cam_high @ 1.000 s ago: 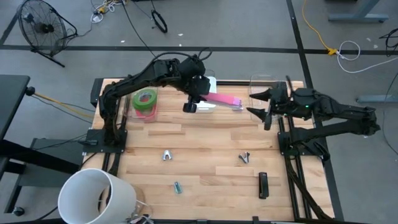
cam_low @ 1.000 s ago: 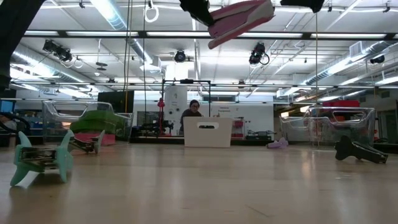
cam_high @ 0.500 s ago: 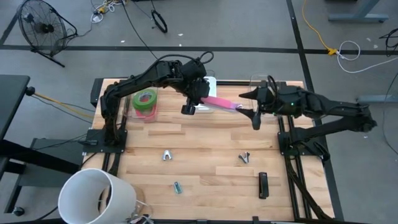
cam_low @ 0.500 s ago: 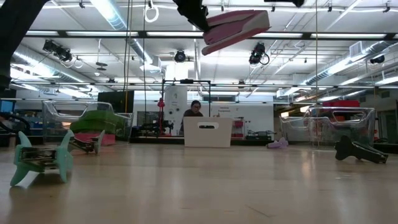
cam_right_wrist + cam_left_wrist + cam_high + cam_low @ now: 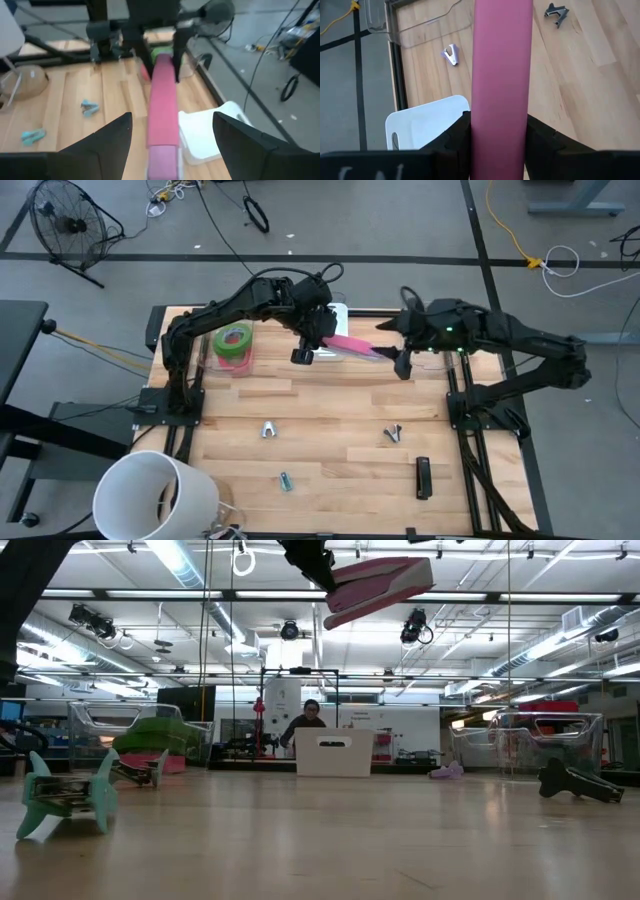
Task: Pick and place Stapler, Stapler remover, tape
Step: Put the pink stapler into the right transparent bin
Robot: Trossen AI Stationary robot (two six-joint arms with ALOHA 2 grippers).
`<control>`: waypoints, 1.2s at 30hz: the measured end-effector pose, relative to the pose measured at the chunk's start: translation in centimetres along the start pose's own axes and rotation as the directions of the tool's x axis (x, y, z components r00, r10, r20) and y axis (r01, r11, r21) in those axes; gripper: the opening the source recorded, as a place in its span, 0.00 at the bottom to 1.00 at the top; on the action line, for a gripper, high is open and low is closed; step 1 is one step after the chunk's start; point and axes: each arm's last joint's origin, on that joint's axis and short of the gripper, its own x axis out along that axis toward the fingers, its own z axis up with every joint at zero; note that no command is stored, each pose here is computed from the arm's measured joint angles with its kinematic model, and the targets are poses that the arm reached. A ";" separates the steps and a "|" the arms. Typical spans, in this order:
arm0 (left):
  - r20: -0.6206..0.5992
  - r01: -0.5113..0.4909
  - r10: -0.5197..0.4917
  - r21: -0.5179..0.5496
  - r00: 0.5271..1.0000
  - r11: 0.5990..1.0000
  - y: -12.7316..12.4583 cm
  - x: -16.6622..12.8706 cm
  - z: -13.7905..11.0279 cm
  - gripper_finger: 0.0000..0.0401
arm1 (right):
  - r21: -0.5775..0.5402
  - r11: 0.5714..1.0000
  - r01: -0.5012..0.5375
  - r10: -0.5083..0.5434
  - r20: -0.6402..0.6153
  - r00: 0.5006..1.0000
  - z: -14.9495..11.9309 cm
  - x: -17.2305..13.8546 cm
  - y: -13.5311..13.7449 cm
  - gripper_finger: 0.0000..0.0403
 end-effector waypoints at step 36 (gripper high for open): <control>-0.017 0.011 -0.011 -0.009 1.000 1.000 -0.1 0.0 -0.2 0.33 | -0.080 0.997 0.007 -0.023 -0.211 0.977 -1.3 7.4 1.0 0.33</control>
